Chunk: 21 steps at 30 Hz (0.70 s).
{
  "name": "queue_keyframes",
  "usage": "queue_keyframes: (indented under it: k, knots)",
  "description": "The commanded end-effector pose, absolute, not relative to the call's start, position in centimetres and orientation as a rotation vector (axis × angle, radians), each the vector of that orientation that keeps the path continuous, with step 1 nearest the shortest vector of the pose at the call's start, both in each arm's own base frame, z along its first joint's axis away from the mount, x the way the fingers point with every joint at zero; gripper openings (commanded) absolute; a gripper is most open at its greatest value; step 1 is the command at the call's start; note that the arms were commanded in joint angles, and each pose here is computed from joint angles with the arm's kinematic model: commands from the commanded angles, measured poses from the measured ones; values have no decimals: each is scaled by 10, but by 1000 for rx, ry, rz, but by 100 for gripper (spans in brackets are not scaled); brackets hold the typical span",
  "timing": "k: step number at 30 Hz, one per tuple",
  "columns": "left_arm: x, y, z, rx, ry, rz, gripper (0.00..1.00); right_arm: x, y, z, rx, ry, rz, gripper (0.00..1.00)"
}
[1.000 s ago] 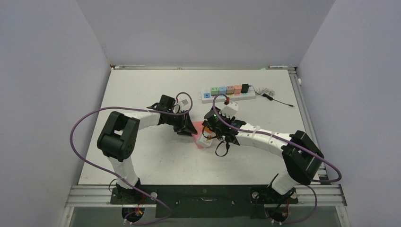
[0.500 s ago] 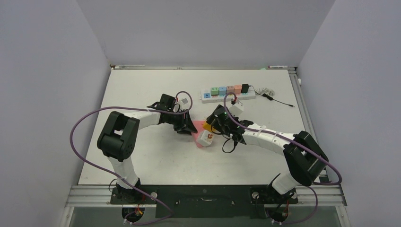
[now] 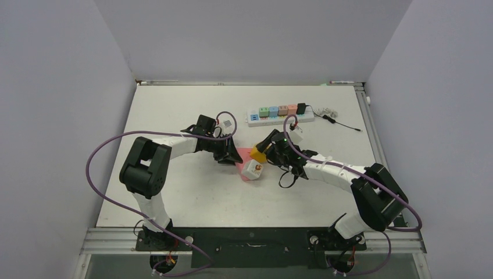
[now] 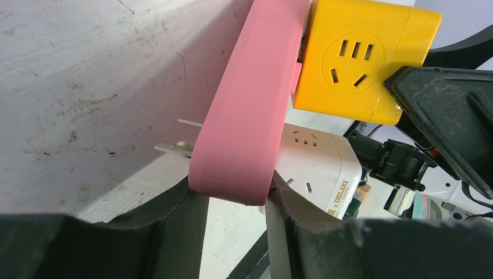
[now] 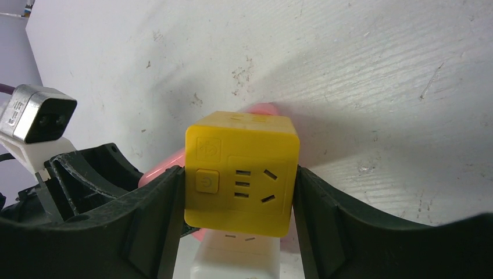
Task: Pull the plug off the socket
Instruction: Remove the plug from the socket.
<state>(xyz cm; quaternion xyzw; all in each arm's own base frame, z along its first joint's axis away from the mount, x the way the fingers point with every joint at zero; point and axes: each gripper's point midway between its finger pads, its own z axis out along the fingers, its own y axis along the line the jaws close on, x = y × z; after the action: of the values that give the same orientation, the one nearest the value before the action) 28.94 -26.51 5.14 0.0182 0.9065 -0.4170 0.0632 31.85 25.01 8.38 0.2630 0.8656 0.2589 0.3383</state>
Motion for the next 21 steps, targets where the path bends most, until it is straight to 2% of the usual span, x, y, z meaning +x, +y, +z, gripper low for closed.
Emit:
queue_keyframes:
  k: [1,21]
  knots:
    - [297,-257,37,97,2750,-1126,0,309,229,62,739,2297,565,5]
    - [298,-253,34,102,2763,-1081,0,291,256,111,567,2130,347,5]
